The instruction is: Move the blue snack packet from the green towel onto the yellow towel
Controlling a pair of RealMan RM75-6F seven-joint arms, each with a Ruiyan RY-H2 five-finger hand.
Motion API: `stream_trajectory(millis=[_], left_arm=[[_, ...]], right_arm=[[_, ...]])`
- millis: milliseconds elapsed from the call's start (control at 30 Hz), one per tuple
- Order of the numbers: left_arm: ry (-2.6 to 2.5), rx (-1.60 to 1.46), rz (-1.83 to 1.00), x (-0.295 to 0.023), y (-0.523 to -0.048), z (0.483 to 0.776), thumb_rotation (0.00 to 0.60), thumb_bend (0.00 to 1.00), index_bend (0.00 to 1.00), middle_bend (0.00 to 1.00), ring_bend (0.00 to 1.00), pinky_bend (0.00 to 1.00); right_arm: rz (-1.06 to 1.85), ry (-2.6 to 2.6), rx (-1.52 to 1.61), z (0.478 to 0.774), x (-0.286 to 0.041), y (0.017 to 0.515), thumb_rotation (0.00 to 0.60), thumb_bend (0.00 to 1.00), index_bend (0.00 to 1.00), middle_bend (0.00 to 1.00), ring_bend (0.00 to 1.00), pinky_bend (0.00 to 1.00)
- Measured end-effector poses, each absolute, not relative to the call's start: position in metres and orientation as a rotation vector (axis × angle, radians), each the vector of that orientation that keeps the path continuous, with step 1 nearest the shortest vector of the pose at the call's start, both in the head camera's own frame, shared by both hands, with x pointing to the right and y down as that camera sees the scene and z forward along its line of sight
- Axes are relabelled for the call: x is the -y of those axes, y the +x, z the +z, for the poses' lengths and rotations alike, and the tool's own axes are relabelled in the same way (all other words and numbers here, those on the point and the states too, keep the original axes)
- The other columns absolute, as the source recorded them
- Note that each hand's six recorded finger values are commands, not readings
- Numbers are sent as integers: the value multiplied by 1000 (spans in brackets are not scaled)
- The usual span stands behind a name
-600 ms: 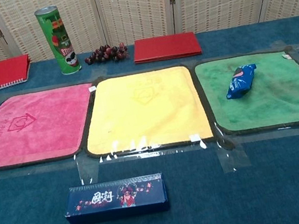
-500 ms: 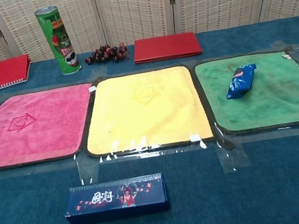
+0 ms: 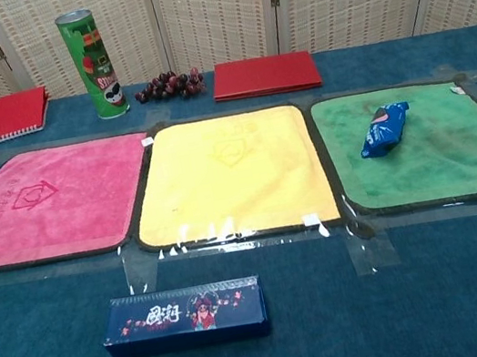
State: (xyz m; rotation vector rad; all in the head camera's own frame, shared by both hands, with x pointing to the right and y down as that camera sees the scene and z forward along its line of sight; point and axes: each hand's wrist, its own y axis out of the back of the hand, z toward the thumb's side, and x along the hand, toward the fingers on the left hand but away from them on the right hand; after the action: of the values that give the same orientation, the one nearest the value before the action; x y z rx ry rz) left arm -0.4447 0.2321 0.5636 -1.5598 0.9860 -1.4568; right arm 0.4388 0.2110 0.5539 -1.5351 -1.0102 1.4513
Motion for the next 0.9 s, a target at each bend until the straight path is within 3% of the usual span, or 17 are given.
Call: stream_trajectory(millis=[400,900], left_arm=[[-1558,-991,-1454,-230,-444,562,600,516,133,136,121,44],[-1552,-994,-1472,-236,-448,554,600,515,135,136,144,44]], right_arm=[[1358,-1563,936,567,-176,414,600,125,27,84,143,0],[1266,-1684,715,625,-92,338,600,125,27,82,128,0]])
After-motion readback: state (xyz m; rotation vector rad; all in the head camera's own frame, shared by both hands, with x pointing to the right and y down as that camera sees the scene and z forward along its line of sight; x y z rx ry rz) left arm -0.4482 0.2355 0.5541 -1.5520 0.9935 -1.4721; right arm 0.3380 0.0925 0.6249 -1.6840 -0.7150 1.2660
